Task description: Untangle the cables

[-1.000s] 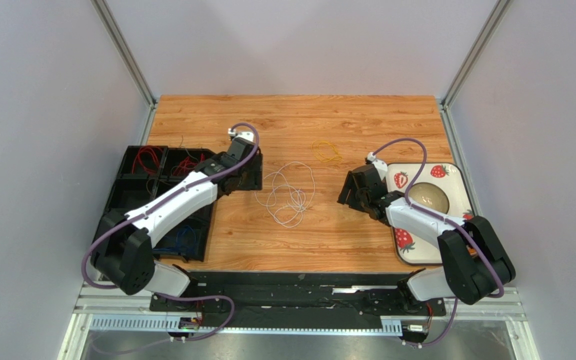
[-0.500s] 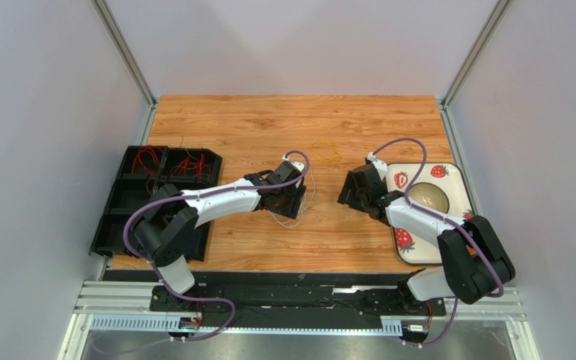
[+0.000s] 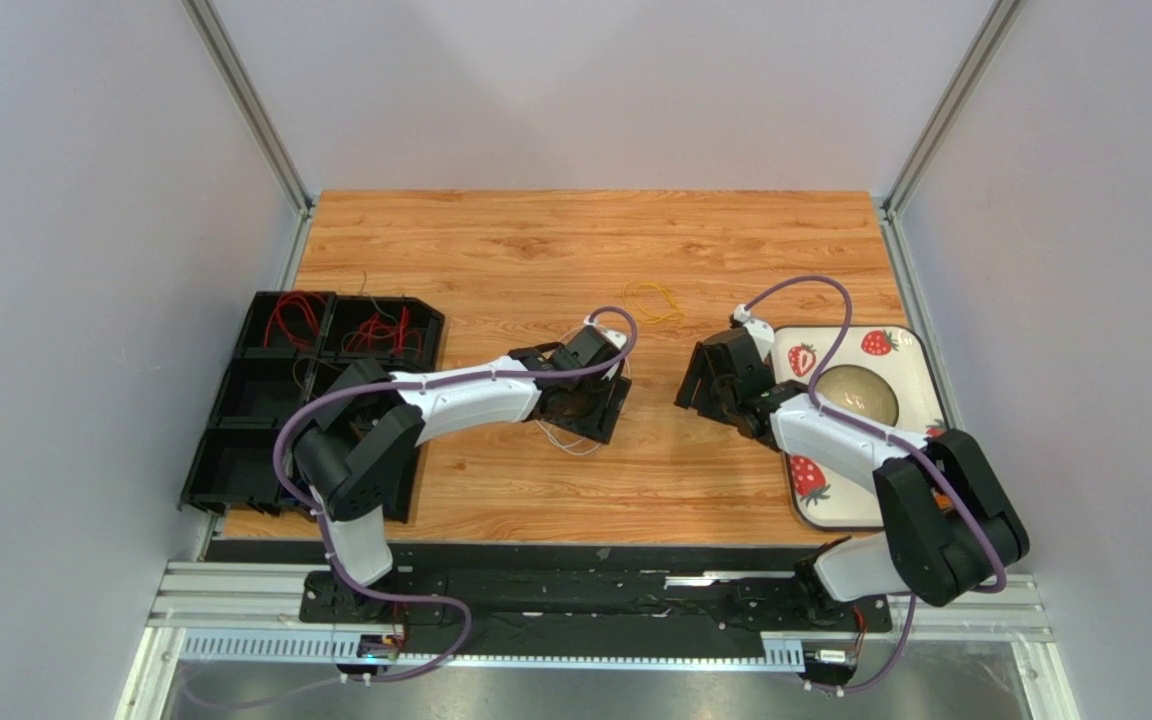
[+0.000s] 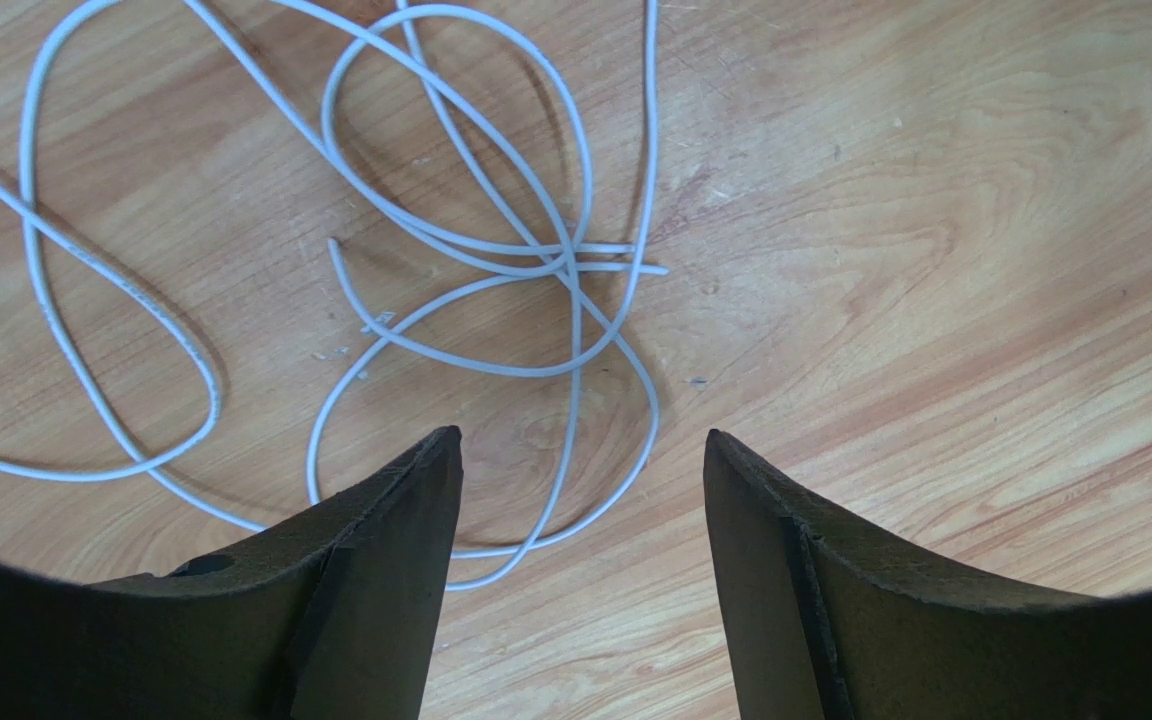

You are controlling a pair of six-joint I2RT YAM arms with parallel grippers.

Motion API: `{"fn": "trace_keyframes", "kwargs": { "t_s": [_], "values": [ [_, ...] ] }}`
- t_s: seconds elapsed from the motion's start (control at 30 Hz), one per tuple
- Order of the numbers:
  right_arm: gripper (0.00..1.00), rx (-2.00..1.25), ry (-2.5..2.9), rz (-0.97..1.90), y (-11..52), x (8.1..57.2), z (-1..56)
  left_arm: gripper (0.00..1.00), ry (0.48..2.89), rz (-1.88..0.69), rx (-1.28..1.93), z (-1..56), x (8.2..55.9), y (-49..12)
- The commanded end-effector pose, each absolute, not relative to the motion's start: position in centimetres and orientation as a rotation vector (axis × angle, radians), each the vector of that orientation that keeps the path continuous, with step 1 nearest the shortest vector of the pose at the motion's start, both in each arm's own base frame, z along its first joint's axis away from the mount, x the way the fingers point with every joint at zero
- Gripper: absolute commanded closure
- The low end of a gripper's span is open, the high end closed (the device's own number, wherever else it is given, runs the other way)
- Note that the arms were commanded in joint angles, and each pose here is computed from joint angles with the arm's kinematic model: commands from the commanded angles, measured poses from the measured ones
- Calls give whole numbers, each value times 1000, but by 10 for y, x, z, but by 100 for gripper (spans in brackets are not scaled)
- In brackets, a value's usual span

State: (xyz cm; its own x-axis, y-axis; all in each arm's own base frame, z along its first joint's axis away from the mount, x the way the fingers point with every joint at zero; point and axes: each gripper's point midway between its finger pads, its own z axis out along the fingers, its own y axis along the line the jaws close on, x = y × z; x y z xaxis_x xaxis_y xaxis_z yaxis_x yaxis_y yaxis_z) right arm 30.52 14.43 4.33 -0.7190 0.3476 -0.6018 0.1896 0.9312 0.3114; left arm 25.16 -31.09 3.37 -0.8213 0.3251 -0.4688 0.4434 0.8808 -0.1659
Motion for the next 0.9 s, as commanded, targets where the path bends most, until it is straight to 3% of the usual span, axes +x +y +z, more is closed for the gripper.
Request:
{"fn": "trace_keyframes", "kwargs": {
  "t_s": [0.0, 0.37, 0.5, 0.57, 0.67, 0.87],
  "values": [
    [35, 369, 2349, 317, 149, 318, 56, 32, 2560, -416, 592, 44, 253, -333],
    [35, 367, 2353, 316, 149, 319, 56, 55, 2608, -210, 539, 32, 248, -322],
    [35, 365, 2354, 315, 149, 318, 56, 75, 2618, -128, 522, 27, 248, -318],
    [35, 367, 2356, 314, 149, 318, 56, 80, 2626, -117, 530, 26, 248, -318],
    [35, 368, 2354, 315, 149, 318, 56, 99, 2631, -99, 529, 25, 249, -318],
    [35, 367, 2351, 317, 150, 319, 57, 100, 2584, -106, 573, 78, 255, -320]
  ]
}}
